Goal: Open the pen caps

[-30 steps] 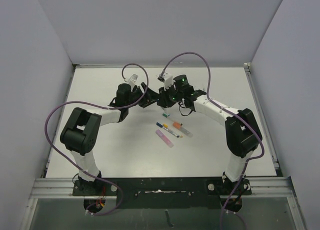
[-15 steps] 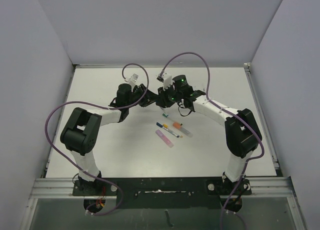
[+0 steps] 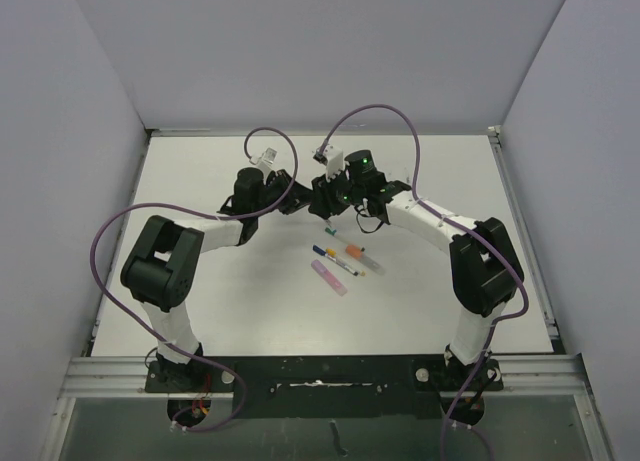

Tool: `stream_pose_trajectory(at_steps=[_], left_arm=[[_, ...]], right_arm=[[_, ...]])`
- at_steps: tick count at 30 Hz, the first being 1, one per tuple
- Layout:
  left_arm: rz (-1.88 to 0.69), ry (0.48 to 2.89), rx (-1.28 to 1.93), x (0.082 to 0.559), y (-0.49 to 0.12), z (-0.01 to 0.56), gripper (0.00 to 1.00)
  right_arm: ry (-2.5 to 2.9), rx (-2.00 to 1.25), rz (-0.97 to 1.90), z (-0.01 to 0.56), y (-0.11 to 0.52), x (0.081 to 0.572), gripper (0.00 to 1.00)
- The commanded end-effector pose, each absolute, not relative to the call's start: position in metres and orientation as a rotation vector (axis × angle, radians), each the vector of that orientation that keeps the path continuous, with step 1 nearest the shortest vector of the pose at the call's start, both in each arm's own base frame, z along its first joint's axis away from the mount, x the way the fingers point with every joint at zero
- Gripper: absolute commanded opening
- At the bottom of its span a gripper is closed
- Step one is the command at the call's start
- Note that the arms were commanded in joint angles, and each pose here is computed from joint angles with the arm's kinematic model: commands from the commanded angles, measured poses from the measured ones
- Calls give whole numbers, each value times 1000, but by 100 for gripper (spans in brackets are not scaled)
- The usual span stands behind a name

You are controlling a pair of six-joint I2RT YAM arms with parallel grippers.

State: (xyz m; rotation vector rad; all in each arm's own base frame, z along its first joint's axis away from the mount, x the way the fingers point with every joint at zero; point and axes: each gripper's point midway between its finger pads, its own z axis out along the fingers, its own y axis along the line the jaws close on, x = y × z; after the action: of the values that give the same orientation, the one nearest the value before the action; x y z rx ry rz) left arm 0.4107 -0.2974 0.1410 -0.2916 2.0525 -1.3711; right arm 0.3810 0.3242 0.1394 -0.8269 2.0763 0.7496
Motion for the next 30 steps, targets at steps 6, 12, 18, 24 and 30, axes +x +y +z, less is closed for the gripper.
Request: stream_pose_trajectory(at_steps=[6, 12, 18, 24, 30], left_arm=[[-1397, 1953, -218, 415, -302, 174, 0], [-1400, 1943, -217, 414, -302, 179, 0], [-1405, 1926, -213, 413, -301, 186, 0], [-1409, 1917, -208, 411, -300, 191, 0], [-1412, 1911, -210, 410, -299, 193, 0]], right_arm=[[1964, -838, 784, 174, 334, 383, 34], [1983, -845, 783, 167, 333, 381, 34], [1997, -844, 783, 161, 333, 380, 33], [2009, -840, 776, 156, 332, 382, 30], [2026, -840, 773, 149, 332, 382, 30]])
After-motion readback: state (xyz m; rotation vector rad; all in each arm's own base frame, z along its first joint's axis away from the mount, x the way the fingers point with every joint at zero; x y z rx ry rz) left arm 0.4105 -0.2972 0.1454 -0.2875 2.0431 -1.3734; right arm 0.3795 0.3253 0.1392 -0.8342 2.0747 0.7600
